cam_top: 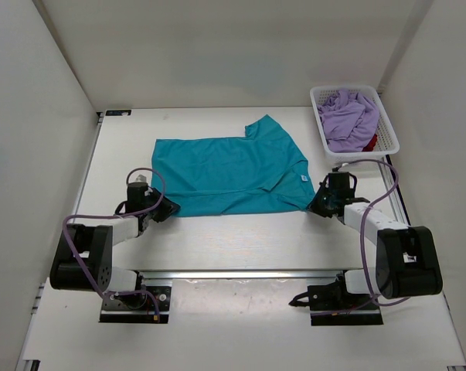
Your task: Fold and stack the t-shirts
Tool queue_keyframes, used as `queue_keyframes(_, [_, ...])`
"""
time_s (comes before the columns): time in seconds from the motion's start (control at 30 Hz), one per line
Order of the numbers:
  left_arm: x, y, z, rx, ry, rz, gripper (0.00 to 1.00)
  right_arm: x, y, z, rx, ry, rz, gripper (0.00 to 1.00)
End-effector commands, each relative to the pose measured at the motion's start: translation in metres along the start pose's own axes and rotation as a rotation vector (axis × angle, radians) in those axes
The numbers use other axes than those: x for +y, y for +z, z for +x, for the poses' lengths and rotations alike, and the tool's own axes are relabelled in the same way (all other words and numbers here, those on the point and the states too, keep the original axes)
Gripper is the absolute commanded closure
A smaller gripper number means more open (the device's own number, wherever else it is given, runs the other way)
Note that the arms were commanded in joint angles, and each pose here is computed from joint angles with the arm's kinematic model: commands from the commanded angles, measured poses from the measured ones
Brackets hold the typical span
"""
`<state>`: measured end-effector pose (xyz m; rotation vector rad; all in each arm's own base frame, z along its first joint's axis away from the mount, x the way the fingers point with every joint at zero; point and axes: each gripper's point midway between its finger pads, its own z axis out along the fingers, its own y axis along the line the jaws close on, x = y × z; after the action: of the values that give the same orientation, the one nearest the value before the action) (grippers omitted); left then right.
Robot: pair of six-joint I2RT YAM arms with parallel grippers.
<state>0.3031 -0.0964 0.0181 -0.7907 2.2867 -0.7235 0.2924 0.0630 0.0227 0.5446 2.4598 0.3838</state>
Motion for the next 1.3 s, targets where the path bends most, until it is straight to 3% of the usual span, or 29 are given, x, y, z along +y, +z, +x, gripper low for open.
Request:
queue_keyframes(0.0, [0.011, -0.002, -0.006, -0.017, -0.018, -0.016, 0.72, 0.006, -0.002, -0.035, -0.095, -0.018, 0.013, 1.00])
queue_keyframes(0.27, [0.019, -0.001, -0.005, -0.014, -0.026, -0.039, 0.73, 0.001, 0.009, -0.063, -0.117, -0.021, 0.050, 0.98])
queue_keyframes(0.47, [0.018, -0.004, -0.008, -0.035, -0.015, -0.041, 0.72, 0.010, 0.022, -0.079, -0.126, -0.014, -0.020, 0.95])
queue_keyframes(0.63, [0.006, -0.011, -0.013, -0.057, 0.008, -0.012, 0.70, 0.005, 0.016, -0.082, -0.118, -0.032, 0.062, 0.79])
queue_keyframes(0.7, [-0.004, -0.015, -0.017, -0.078, 0.023, 0.006, 0.70, 0.005, 0.002, -0.090, -0.173, -0.023, 0.094, 0.67])
queue_keyframes(0.83, [-0.030, -0.023, -0.020, -0.108, 0.107, 0.039, 0.68, 0.025, -0.022, -0.101, -0.253, -0.054, 0.060, 0.59])
queue_keyframes(0.97, [-0.067, -0.019, -0.006, -0.091, 0.203, 0.082, 0.68, 0.043, -0.021, -0.089, -0.233, -0.080, 0.017, 0.68])
queue_keyframes(1.07, [-0.102, -0.007, 0.021, -0.030, 0.267, 0.142, 0.68, 0.076, -0.005, -0.066, -0.129, -0.141, -0.112, 1.00])
queue_keyframes(1.23, [-0.128, 0.018, 0.060, 0.107, 0.333, 0.180, 0.71, 0.132, 0.010, -0.050, -0.027, -0.234, -0.288, 0.99])
queue_keyframes(1.27, [-0.127, 0.022, 0.063, 0.111, 0.331, 0.175, 0.71, 0.140, 0.014, -0.045, -0.009, -0.229, -0.310, 0.91])
